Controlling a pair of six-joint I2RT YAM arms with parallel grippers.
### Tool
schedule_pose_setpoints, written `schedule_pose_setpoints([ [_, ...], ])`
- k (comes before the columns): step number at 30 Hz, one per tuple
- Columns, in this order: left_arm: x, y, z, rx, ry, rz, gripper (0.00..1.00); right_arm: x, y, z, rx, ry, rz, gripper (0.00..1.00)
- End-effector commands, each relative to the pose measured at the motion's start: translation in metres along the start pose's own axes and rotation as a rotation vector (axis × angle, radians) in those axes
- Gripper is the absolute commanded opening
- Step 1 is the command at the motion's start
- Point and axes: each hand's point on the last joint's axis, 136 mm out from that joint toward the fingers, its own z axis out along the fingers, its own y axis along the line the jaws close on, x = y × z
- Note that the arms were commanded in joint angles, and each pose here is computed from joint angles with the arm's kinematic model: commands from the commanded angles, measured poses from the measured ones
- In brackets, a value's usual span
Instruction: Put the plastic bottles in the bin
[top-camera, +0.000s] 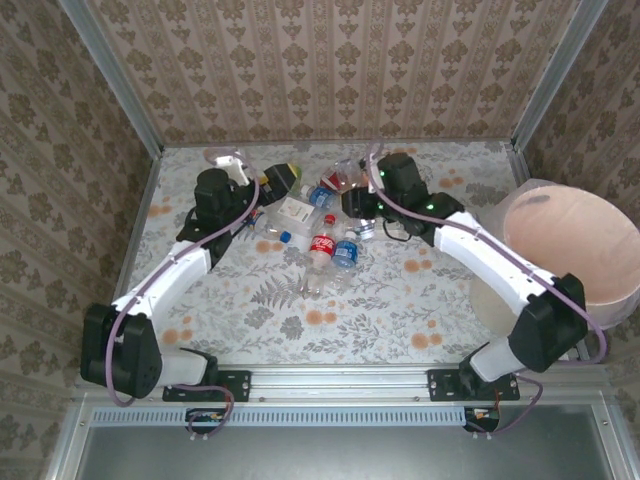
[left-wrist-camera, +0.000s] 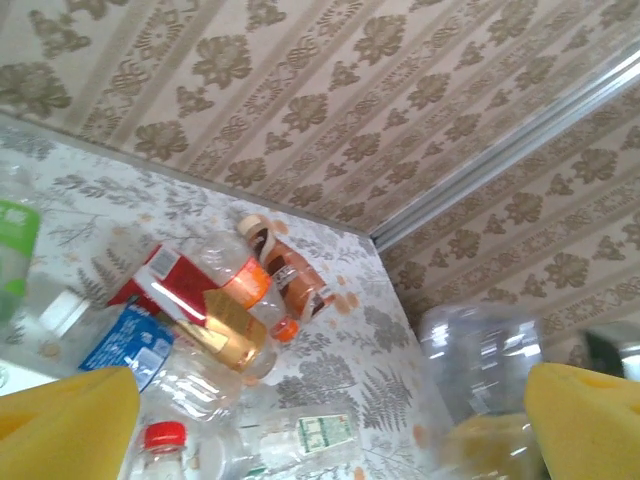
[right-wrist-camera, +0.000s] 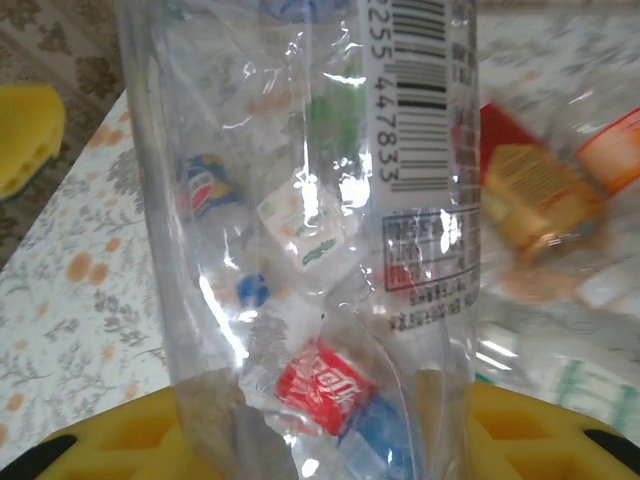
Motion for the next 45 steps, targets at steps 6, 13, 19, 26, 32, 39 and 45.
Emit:
schedule_pose_setpoints([
  [6,-0.001,0.018,0.002,-0.087,0.002,-0.007,1.00,-0.045,-0.037,-0.099,0.163,-0.120,-0.064,0.46],
  [13,0.000,0.024,0.010,-0.099,0.007,-0.034,1.00,-0.065,-0.080,-0.176,0.311,-0.279,-0.034,0.47],
  [19,0.002,0.029,0.016,-0.119,0.026,-0.052,1.00,-0.068,-0.129,-0.243,0.512,-0.395,0.042,0.47],
  [26,0.004,0.029,0.024,-0.099,0.041,-0.057,1.00,-0.025,-0.185,-0.277,0.718,-0.303,0.188,0.48],
  [32,0.007,0.032,0.030,-0.101,0.061,-0.070,1.00,0.024,-0.215,-0.274,0.787,-0.134,0.325,0.48],
  [39,0.011,0.032,0.039,-0.092,0.100,-0.090,1.00,0.081,-0.255,-0.275,0.998,0.075,0.416,0.49],
  [45,0.012,0.034,0.040,-0.102,0.113,-0.100,1.00,0.114,-0.279,-0.278,1.100,0.180,0.504,0.57],
])
